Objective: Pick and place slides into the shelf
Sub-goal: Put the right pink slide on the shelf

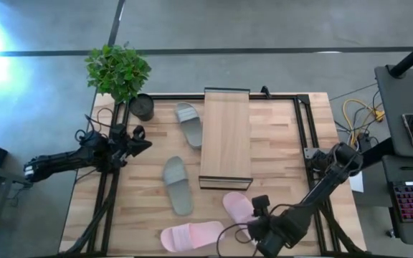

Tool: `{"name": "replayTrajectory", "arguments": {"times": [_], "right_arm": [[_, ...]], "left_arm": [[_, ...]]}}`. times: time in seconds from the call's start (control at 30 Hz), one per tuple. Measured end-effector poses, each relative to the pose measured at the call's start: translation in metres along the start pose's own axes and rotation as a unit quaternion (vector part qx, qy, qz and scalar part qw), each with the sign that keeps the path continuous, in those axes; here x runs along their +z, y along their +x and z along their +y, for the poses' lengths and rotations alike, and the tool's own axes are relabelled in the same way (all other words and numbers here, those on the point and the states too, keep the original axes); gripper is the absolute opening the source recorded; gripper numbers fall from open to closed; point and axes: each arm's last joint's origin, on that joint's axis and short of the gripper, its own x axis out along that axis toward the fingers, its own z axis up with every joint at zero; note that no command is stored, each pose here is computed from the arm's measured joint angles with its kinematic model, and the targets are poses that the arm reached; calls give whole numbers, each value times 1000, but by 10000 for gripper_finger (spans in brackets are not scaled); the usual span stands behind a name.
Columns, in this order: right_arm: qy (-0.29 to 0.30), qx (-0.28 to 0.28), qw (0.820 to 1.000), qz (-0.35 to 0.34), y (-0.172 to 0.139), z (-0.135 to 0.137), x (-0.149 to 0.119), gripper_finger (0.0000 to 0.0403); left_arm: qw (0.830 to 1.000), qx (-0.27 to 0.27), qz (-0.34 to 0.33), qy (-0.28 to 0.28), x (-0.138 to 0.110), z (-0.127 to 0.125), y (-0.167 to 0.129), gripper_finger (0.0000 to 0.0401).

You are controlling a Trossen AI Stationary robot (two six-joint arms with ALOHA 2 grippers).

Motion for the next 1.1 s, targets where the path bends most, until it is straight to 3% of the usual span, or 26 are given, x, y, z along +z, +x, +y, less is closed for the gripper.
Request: {"name": "replayTrajectory", "arguments": {"times": [0.17, 0.57, 0.93, 1.1], "right_arm": [[-38, -53, 998, -12, 9, 0, -5, 185], [-56, -104, 993, 14, 45, 13, -6, 185], [-29, -156, 987, -24, 46, 3, 9, 182], [-20, -159, 987, -23, 49, -2, 12, 153]], "left_arm": [[1000, 4, 6, -2, -1, 1, 1, 0], [1000, 6, 4, -4, -1, 1, 1, 0], [1000, 6, 4, -7, -1, 1, 1, 0], [1000, 7, 5, -7, -1, 1, 1, 0]]}}
